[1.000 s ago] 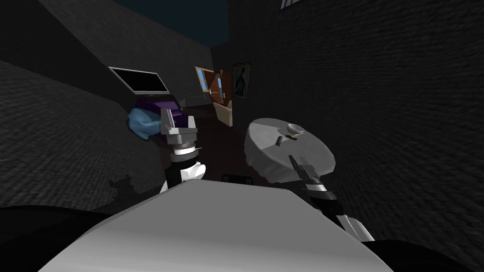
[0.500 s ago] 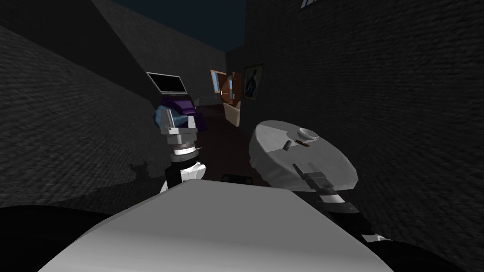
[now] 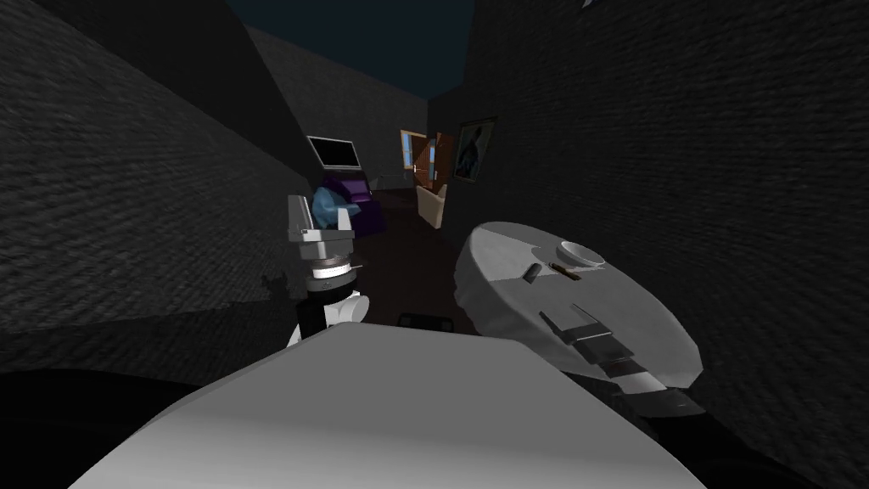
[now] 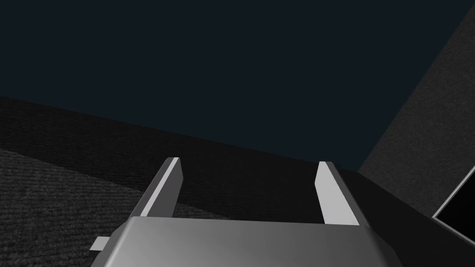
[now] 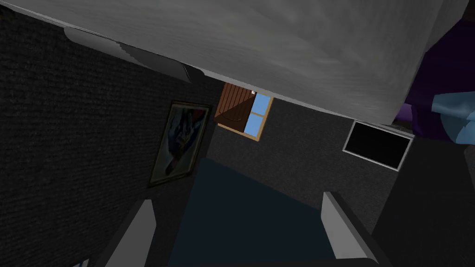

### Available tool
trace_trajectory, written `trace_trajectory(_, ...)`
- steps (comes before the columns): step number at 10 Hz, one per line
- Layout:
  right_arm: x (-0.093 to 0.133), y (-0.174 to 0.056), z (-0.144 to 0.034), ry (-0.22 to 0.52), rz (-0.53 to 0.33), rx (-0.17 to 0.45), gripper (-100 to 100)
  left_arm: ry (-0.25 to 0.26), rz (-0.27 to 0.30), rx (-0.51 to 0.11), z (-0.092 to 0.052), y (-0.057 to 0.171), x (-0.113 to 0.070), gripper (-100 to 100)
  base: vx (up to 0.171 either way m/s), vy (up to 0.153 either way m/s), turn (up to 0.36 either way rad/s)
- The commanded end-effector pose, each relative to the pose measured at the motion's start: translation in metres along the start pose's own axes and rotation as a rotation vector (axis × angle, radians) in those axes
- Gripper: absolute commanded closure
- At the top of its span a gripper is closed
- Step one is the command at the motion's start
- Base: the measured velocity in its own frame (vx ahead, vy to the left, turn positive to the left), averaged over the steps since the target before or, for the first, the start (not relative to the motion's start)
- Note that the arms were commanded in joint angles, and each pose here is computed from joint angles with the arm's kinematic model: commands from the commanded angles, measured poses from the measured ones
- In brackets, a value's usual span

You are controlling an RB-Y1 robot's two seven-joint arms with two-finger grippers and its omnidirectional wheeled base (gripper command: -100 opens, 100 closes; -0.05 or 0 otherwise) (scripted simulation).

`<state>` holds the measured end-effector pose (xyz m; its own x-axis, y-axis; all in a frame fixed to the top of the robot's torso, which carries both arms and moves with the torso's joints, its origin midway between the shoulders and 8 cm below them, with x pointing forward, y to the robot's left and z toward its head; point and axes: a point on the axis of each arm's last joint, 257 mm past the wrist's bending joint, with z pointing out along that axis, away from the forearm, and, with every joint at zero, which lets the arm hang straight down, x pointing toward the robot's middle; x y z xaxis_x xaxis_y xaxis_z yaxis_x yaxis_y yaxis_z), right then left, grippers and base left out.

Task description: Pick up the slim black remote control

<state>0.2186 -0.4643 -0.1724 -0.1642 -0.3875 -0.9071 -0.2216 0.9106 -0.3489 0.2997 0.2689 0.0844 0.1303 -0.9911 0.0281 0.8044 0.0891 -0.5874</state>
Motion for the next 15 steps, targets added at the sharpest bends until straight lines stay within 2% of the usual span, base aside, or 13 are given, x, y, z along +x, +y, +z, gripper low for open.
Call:
trace_trajectory(1, 0.006, -0.006, -0.009, 0.043, -0.07, -0.017, -100, 0.0, 0.0, 0.0, 0.0, 0.0, 0.0, 0, 0.007, -0.021, 0.209)
trace_trajectory(3, 0.025, -0.02, -0.034, 0.158, -0.233, -0.08, -100, 0.0, 0.0, 0.0, 0.0, 0.0, 0.0, 0, 0.036, 0.003, 0.286)
trace_trajectory(4, 0.025, -0.023, -0.036, 0.17, -0.251, -0.083, -100, 0.0, 0.0, 0.0, 0.0, 0.0, 0.0, 0, 0.039, 0.001, 0.205)
trace_trajectory(6, 0.043, -0.037, -0.064, 0.286, -0.402, -0.164, -100, 0.0, 0.0, 0.0, 0.0, 0.0, 0.0, 0, 0.057, 0.01, 0.28)
trace_trajectory(7, 0.041, -0.04, -0.063, 0.288, -0.418, -0.167, -100, 0.0, 0.0, 0.0, 0.0, 0.0, 0.0, 0, 0.033, 0.001, 0.154)
trace_trajectory(8, 0.049, -0.048, -0.076, 0.344, -0.493, -0.213, -100, 0.0, 0.0, 0.0, 0.0, 0.0, 0.0, 0, 0.027, 0.004, 0.12)
trace_trajectory(10, 0.048, -0.048, -0.076, 0.343, -0.494, -0.215, -100, 0.0, 0.0, 0.0, 0.0, 0.0, 0.0, 0, 0.025, 0.017, 0.114)
trace_trajectory(11, 0.055, -0.055, -0.088, 0.396, -0.565, -0.267, -100, 0.0, 0.0, 0.0, 0.0, 0.0, 0.0, 0, 0.025, 0.005, 0.108)
trace_trajectory(15, 0.055, -0.055, -0.088, 0.396, -0.565, -0.267, -100, 0.0, 0.0, 0.0, 0.0, 0.0, 0.0, 0, 0.011, -0.012, 0.045)
